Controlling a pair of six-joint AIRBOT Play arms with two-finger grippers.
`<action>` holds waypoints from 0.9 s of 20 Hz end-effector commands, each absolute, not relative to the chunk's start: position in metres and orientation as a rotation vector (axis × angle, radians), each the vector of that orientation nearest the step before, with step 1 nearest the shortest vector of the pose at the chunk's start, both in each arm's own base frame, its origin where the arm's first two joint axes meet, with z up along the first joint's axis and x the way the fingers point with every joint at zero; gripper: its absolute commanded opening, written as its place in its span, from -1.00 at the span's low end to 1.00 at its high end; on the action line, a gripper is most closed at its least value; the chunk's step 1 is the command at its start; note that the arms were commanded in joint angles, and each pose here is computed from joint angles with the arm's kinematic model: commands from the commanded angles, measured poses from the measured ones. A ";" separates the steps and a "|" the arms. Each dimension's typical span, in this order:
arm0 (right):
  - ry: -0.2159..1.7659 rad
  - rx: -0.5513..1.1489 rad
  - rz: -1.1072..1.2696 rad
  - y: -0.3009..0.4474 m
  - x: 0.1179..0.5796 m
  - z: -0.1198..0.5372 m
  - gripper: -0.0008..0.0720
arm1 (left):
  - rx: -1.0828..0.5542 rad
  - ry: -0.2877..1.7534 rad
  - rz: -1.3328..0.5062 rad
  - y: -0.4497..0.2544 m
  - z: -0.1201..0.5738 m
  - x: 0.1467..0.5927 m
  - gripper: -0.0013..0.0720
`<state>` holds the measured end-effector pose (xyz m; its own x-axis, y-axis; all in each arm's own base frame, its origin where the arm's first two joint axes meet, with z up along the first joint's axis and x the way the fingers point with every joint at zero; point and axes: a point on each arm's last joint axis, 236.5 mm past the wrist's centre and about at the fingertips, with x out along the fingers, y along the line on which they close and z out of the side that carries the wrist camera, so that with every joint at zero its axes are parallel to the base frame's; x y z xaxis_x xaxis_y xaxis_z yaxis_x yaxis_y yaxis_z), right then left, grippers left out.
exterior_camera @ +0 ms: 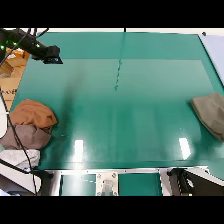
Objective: Fold the shirts.
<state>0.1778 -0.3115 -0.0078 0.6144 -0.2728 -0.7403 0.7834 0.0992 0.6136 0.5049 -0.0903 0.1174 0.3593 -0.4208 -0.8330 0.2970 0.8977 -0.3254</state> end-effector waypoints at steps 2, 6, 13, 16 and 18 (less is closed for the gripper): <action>0.486 1.343 -0.972 -0.298 0.127 -0.056 -0.94 | -0.129 1.106 -0.467 -0.091 0.118 0.506 -0.90; 0.538 1.353 -0.985 -0.283 0.122 -0.074 -0.93 | -0.127 1.125 -0.472 -0.091 0.116 0.502 -0.90; 0.929 1.264 -1.382 -0.299 0.005 0.000 -0.21 | -0.126 1.116 -0.471 -0.091 0.117 0.503 -0.90; 0.793 1.243 -1.128 -0.310 0.087 0.043 -0.93 | -0.121 1.111 -0.473 -0.091 0.118 0.504 -0.90; 0.785 1.164 -0.911 -0.292 0.166 0.058 -0.94 | -0.130 1.117 -0.474 -0.092 0.119 0.502 -0.90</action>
